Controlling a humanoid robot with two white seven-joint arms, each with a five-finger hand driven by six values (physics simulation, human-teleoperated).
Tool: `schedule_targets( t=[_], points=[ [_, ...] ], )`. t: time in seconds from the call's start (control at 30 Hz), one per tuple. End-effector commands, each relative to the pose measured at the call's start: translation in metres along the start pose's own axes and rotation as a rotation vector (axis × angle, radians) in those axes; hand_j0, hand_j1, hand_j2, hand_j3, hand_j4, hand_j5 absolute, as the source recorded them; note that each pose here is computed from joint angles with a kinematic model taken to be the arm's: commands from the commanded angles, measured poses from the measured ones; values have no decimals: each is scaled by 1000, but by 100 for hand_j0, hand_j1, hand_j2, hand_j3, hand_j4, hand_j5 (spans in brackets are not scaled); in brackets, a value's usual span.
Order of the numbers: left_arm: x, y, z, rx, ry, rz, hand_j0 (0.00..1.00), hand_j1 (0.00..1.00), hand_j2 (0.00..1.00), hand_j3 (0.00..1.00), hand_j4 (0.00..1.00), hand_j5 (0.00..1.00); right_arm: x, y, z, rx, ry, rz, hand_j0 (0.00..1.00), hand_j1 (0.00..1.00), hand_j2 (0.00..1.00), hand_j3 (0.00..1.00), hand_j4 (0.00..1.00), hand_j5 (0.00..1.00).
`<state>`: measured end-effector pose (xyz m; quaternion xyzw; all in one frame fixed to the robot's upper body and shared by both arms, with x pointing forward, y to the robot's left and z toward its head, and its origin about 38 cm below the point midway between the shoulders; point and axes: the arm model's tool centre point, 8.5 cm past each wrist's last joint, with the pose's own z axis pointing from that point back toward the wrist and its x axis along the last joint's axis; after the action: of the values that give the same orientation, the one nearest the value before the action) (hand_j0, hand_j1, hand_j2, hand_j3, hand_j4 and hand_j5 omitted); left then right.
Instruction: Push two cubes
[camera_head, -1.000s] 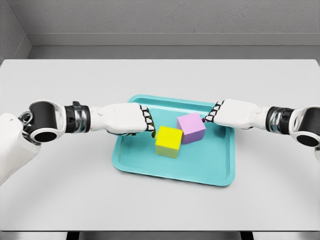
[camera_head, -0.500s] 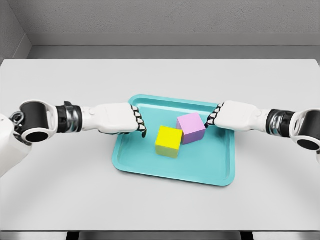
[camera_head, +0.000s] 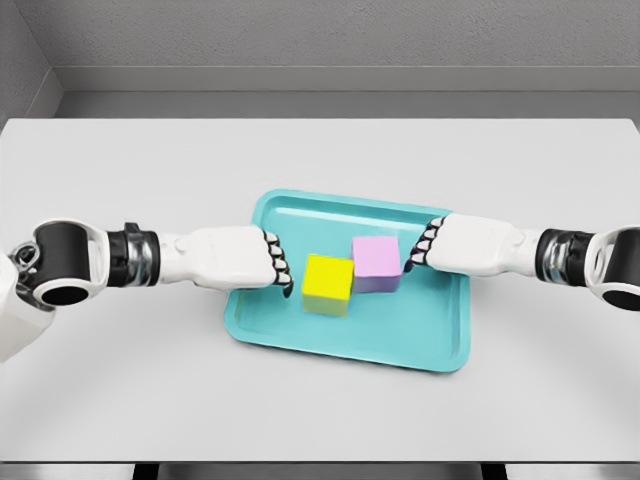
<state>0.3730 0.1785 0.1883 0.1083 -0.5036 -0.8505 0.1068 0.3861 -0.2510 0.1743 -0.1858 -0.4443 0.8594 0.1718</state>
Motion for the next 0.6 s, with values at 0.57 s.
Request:
schedule_targets(
  t=[0.57],
  points=[
    [-13, 2, 27, 3, 42, 16, 62, 62, 62, 62, 62, 62, -40, -29, 0, -39, 77, 5, 76, 76, 76, 76, 76, 76]
  ],
)
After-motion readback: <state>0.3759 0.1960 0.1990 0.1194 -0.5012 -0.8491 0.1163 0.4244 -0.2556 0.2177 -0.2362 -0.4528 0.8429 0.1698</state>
